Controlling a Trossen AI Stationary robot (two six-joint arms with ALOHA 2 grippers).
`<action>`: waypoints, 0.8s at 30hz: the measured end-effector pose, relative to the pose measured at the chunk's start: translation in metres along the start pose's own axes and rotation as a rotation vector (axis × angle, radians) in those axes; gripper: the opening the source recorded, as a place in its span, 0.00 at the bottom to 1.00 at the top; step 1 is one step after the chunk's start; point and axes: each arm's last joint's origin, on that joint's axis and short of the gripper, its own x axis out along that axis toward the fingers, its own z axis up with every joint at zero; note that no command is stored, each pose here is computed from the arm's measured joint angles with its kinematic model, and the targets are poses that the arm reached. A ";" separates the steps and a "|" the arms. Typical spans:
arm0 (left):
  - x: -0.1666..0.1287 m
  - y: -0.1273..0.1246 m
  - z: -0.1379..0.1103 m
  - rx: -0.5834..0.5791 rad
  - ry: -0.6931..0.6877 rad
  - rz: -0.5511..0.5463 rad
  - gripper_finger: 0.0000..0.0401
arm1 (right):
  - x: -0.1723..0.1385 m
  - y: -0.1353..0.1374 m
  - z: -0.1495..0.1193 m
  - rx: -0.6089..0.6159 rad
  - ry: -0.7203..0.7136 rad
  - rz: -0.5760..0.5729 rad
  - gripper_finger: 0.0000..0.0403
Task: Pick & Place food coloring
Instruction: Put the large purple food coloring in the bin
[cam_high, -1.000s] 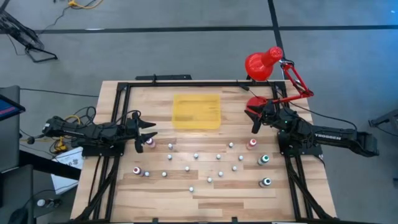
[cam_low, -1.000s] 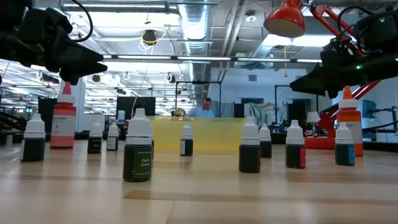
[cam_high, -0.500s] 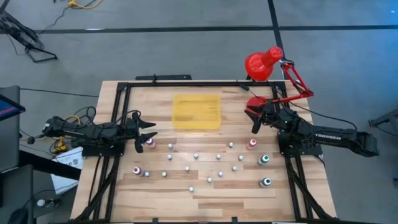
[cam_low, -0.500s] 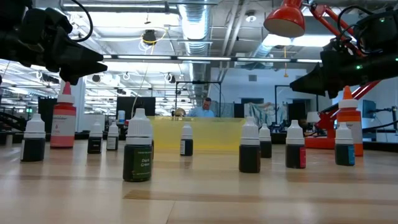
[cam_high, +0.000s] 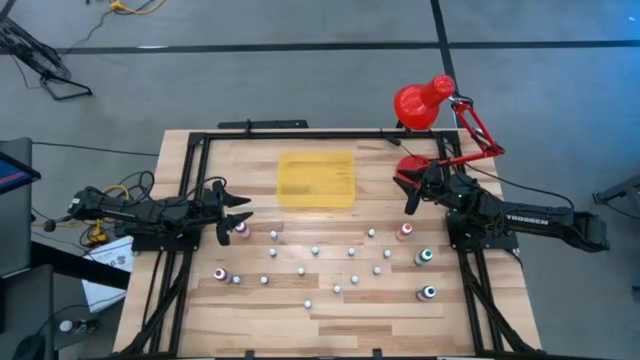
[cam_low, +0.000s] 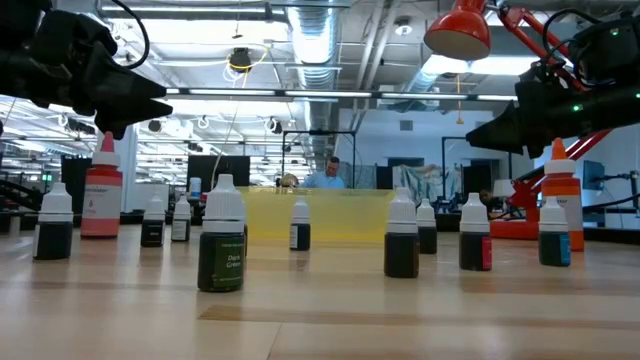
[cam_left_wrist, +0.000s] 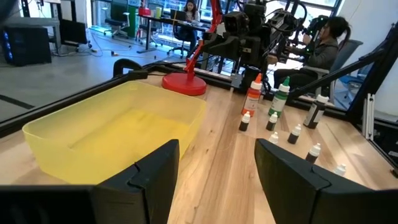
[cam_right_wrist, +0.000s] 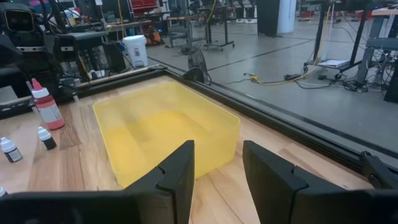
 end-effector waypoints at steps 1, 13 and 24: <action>0.000 0.000 0.000 -0.005 0.000 0.000 0.51 | 0.000 0.000 0.000 0.000 0.000 0.000 0.31; 0.000 0.000 0.001 -0.088 -0.020 0.009 0.51 | 0.000 0.000 0.000 0.000 0.000 0.000 0.31; 0.000 -0.003 0.007 -0.155 -0.063 -0.063 0.51 | 0.000 0.000 0.000 0.000 0.000 0.000 0.31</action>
